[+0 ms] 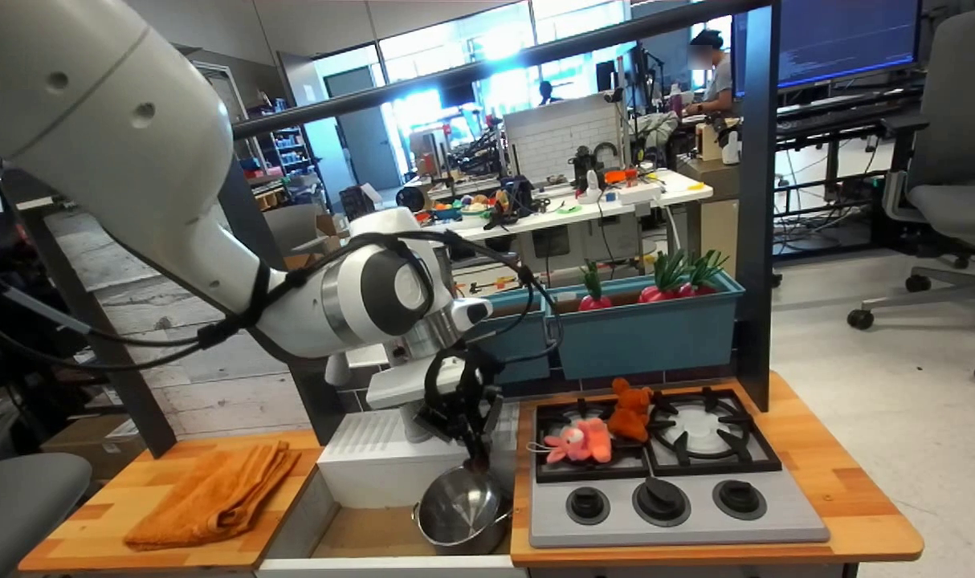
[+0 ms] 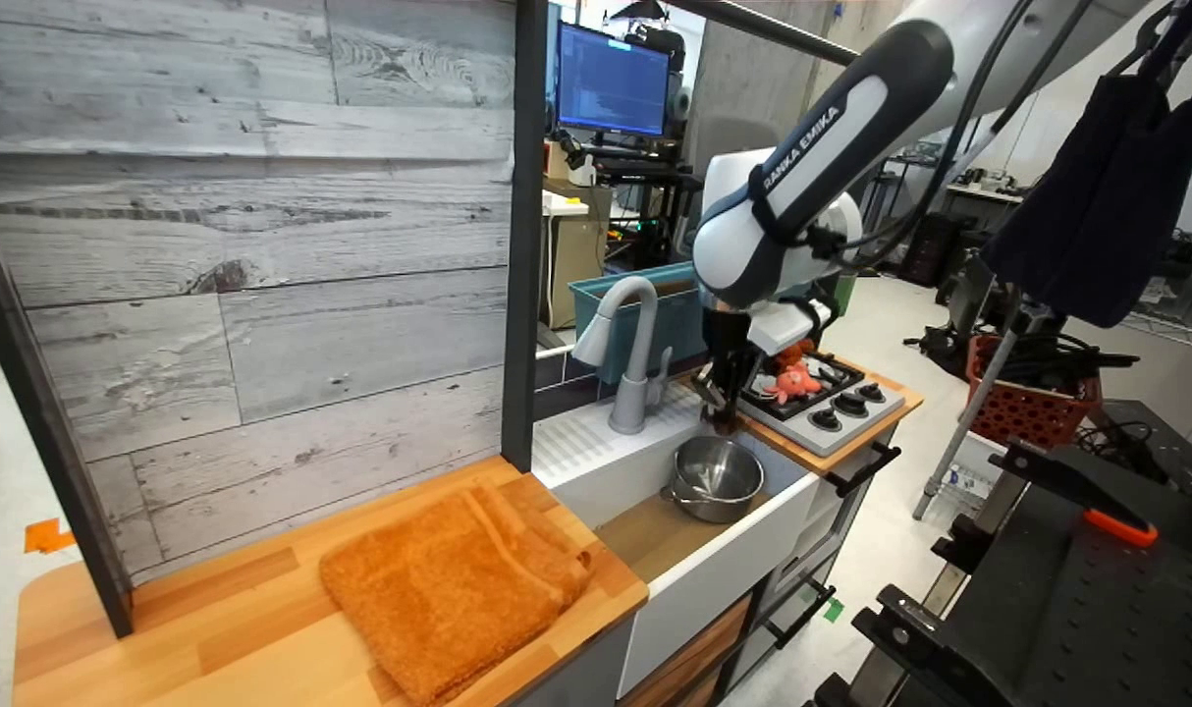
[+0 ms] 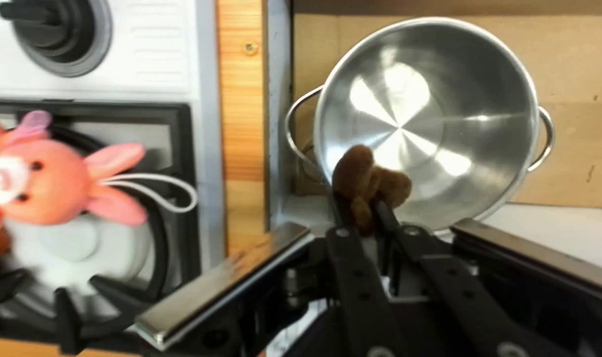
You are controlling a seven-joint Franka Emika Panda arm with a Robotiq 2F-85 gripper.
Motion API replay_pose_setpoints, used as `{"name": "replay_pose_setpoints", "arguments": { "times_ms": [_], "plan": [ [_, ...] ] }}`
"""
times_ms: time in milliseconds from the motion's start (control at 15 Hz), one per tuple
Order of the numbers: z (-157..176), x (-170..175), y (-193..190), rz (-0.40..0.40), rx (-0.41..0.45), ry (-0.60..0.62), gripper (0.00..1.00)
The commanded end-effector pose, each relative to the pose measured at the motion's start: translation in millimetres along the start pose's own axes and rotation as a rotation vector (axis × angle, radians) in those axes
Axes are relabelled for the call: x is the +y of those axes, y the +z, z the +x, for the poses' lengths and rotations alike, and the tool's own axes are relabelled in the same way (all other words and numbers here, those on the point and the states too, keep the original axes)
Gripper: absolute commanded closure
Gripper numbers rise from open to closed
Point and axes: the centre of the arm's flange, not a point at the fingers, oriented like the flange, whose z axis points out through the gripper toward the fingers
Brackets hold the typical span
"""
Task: Use the towel to wipe the left side of the countertop, remove two plush toys from the silver pot and put them on the stove, place one plush toy from the pot on the left side of the countertop
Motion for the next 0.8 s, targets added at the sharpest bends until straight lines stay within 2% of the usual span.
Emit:
{"name": "replay_pose_setpoints", "arguments": {
  "times_ms": [0, 133, 333, 467, 733],
  "plan": [
    [-33.3, 32.3, -80.6, 0.057, 0.058, -0.021, 0.97],
    [-36.7, 40.5, -111.1, 0.108, 0.093, -0.056, 0.97],
    [-46.2, 23.0, -144.2, 0.190, 0.124, -0.167, 0.97],
    [-56.6, -8.4, -161.8, 0.234, 0.169, -0.264, 0.97],
    [-70.3, -107.5, -182.1, 0.317, 0.201, -0.472, 0.97]
  ]
}}
